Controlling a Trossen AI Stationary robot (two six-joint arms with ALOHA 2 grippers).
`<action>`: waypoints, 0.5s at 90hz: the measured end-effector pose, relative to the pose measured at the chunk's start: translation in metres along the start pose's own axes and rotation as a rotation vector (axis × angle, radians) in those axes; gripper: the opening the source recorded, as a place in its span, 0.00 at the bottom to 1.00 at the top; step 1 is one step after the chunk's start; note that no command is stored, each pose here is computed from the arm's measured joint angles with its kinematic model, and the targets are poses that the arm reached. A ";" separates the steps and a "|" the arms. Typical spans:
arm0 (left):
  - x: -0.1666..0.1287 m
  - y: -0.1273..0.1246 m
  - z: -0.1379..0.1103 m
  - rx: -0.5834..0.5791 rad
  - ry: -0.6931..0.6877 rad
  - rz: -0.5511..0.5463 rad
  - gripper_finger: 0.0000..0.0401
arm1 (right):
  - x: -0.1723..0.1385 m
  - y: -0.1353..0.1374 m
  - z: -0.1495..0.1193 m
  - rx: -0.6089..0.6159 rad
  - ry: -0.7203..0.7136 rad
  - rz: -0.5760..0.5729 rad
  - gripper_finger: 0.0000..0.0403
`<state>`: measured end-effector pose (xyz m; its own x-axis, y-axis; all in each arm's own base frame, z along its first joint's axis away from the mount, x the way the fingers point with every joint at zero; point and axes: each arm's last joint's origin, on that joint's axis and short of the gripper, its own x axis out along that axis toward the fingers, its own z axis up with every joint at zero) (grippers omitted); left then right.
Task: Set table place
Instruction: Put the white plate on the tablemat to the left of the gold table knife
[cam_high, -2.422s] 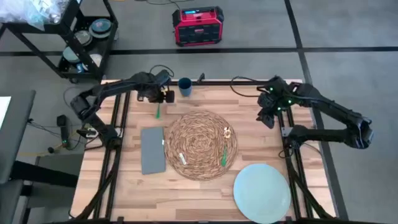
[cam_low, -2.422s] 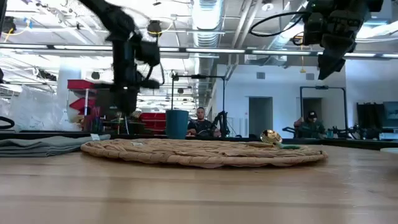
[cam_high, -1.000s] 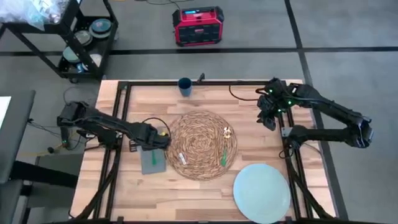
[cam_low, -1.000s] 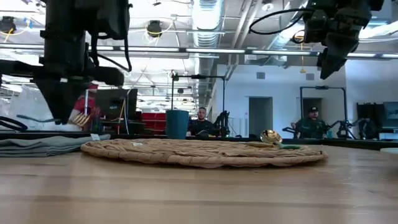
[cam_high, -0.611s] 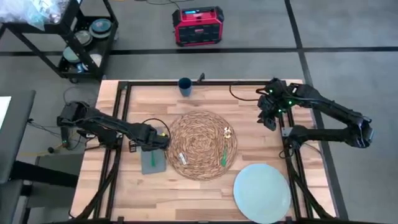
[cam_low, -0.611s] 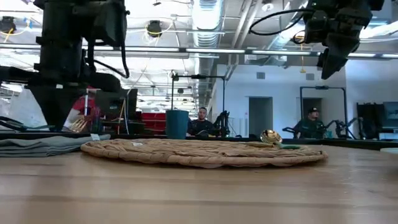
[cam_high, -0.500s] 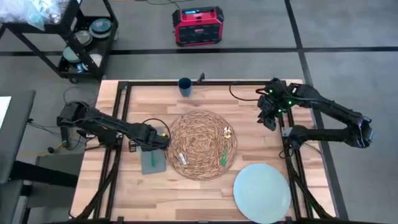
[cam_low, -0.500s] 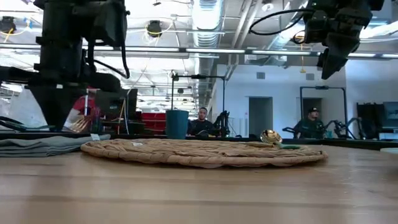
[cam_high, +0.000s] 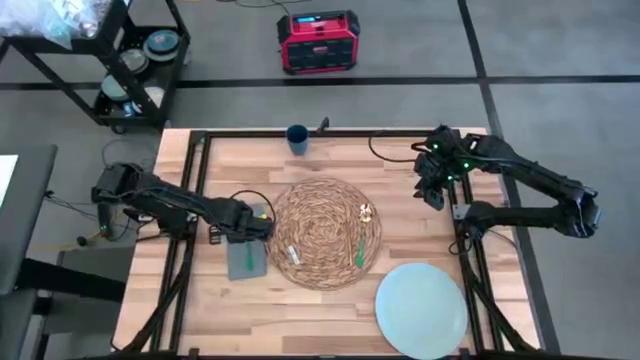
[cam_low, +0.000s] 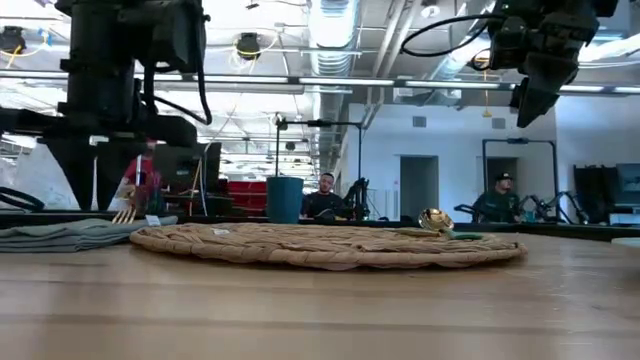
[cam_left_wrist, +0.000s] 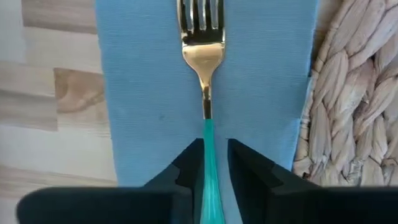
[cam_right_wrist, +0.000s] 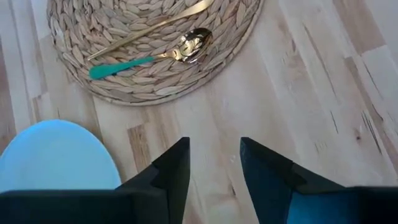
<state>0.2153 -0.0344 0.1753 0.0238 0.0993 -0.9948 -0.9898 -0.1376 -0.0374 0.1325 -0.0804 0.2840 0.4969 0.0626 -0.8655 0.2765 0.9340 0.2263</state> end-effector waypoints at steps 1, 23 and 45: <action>0.000 0.000 0.000 -0.001 0.001 -0.003 0.14 | 0.000 0.000 0.000 0.000 0.000 0.000 0.32; -0.018 -0.064 -0.012 -0.018 0.146 -0.651 0.14 | 0.000 0.000 0.000 -0.017 0.003 0.001 0.32; -0.065 -0.131 -0.027 0.130 0.054 -0.891 0.02 | 0.000 -0.002 0.005 -0.105 -0.042 -0.016 0.32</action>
<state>0.3475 -0.0493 0.2427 0.7933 0.0686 -0.6050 -0.6088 0.0814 -0.7891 0.1359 -0.0836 0.2857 0.5278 0.0347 -0.8487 0.1979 0.9666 0.1626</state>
